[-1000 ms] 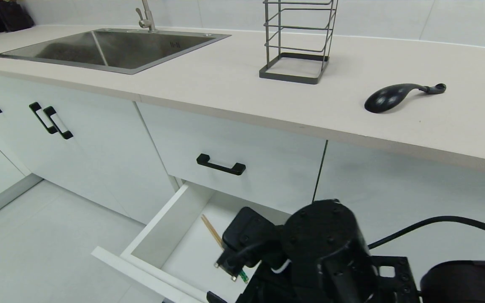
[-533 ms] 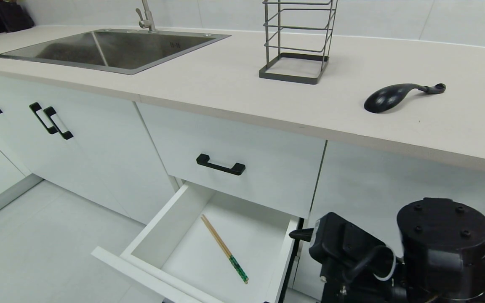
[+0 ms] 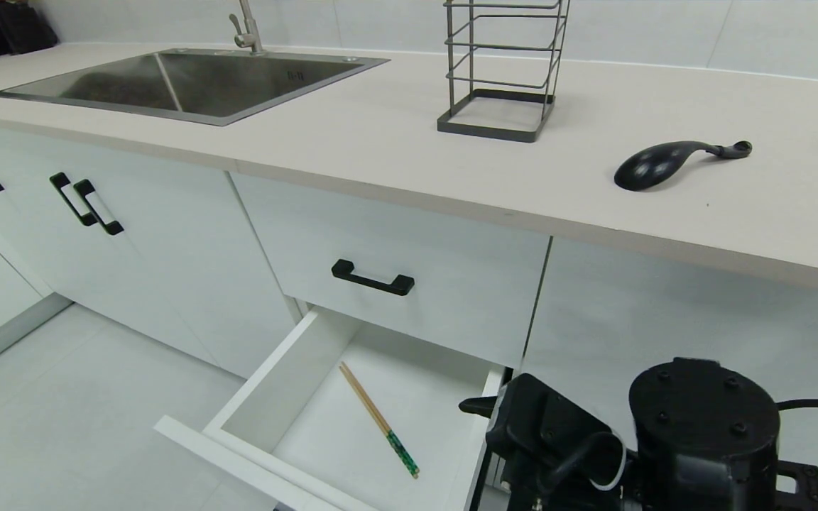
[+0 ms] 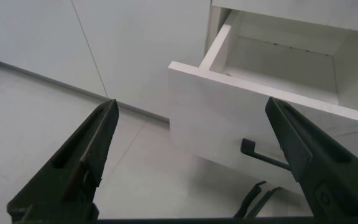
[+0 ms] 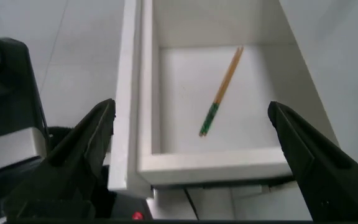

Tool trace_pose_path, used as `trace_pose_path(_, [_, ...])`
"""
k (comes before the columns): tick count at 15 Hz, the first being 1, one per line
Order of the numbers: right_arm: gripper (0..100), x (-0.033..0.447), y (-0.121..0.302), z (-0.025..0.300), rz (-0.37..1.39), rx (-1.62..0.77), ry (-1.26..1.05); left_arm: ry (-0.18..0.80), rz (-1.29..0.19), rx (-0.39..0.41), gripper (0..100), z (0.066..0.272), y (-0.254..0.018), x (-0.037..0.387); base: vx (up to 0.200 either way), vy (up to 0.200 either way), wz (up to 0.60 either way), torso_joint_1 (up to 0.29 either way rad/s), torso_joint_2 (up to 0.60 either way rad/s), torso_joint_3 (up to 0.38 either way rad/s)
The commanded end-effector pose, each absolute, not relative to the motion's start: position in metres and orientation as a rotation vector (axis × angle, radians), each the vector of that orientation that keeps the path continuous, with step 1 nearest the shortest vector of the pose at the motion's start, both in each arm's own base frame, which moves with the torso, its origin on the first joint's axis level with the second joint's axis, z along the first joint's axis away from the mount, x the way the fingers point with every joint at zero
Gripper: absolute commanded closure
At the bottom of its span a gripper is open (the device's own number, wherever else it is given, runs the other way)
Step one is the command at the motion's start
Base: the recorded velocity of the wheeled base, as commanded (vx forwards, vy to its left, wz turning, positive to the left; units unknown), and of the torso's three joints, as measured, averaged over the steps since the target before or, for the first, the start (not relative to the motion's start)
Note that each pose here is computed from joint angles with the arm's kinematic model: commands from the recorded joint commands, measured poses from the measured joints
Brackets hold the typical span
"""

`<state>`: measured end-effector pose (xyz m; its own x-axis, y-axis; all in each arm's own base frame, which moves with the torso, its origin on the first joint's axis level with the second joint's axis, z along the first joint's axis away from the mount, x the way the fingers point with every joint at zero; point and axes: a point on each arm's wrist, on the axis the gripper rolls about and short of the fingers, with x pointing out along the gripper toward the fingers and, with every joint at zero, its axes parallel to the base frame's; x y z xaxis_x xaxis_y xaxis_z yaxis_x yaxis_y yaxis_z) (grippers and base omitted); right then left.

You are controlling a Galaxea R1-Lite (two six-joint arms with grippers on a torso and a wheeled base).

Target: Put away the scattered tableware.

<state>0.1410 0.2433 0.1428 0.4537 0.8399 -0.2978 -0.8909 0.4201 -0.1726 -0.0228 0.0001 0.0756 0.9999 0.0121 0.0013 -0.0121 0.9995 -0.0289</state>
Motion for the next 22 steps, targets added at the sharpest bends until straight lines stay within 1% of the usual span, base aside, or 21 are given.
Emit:
trace_pose_path(1, [0, 0.142, 0.249, 0.131, 1.1, -0.348, 0.21, -0.002, 0.014, -0.029, 0, 0.076, 0.0, -0.023, 0.0, 0.0, 0.0, 0.0, 0.0, 0.0])
trace_pose_path(12, [0, 0.132, 0.259, 0.139, 1.146, -0.346, 0.171, -0.002, 0.012, -0.029, 0, 0.076, 0.0, -0.023, 0.0, 0.0, 0.0, 0.0, 0.0, 0.0])
trace_pose_path(15, [0, 0.132, 0.259, 0.139, 1.146, -0.346, 0.171, -0.002, 0.012, -0.029, 0, 0.076, 0.0, -0.023, 0.0, 0.0, 0.0, 0.178, -0.11, -0.049])
trace_pose_path(18, [0, 0.131, 0.26, 0.139, 1.147, -0.346, 0.171, -0.002, 0.014, -0.029, 0, 0.076, 0.0, -0.023, 0.0, 0.0, 0.0, 0.253, -0.17, -0.168])
trace_pose_path(22, [0, 0.13, 0.26, 0.139, 1.153, -0.345, 0.169, -0.002, 0.012, -0.029, 0, 0.076, 0.0, -0.023, 0.0, 0.0, 0.0, 0.19, -0.63, -0.192])
